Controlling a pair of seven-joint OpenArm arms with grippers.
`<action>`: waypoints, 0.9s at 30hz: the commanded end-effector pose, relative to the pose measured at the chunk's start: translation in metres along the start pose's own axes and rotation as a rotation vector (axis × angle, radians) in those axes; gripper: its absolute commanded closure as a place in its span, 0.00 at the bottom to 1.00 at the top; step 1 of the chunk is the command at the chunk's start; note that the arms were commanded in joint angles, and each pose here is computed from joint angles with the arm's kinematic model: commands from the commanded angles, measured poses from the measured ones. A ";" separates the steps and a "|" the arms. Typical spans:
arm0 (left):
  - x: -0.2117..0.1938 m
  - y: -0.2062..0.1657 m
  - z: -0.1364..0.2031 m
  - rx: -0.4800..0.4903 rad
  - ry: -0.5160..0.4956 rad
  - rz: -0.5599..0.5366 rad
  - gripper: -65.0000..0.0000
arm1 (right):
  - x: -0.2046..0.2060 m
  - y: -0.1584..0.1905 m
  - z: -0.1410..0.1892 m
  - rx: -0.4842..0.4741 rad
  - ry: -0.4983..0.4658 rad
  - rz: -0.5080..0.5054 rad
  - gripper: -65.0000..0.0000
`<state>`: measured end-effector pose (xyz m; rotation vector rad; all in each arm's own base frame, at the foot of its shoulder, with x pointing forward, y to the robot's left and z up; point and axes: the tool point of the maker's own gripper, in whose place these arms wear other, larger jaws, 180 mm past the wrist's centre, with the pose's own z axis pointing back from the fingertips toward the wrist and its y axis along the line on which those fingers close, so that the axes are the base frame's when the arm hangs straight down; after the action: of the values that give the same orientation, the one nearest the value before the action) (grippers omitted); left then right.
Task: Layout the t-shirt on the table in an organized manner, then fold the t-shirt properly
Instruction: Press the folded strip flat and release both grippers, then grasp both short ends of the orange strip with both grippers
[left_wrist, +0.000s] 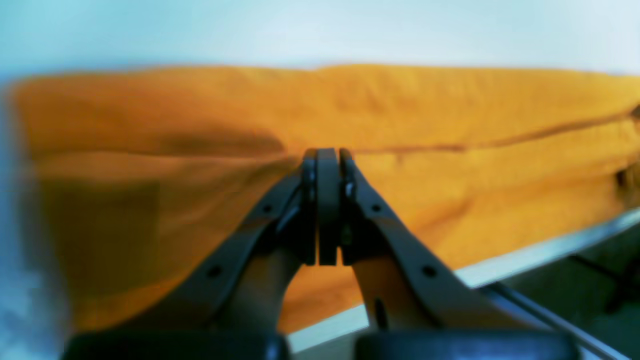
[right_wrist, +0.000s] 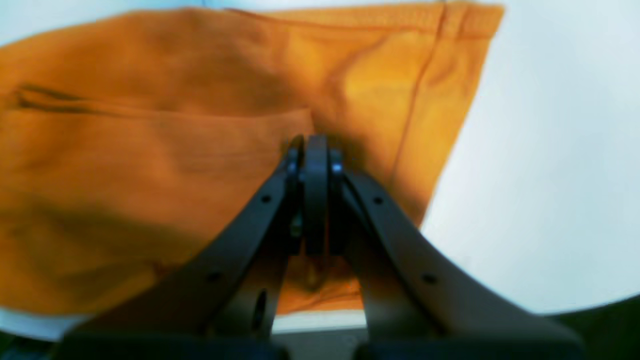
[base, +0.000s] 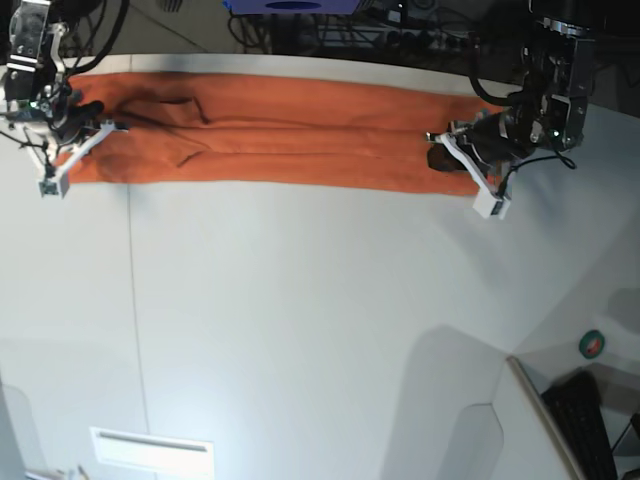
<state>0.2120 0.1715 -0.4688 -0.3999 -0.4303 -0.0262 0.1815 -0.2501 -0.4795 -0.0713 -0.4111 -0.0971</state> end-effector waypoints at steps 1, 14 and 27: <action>0.008 0.005 0.003 0.007 -0.025 -0.011 1.00 | 0.011 -0.014 0.000 -0.030 -0.040 0.009 1.00; 0.000 0.007 -0.012 0.086 0.000 -0.118 1.00 | 0.021 -0.035 -0.021 -0.053 -0.042 -0.010 1.00; 0.037 0.030 0.016 0.155 -0.085 -0.050 1.00 | 0.042 0.020 0.029 0.015 -0.135 0.085 1.00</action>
<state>0.2306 0.2051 -0.4625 -0.2351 -0.4765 -0.0178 0.2016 -0.2230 -0.4465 -0.0562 -0.5040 -0.0103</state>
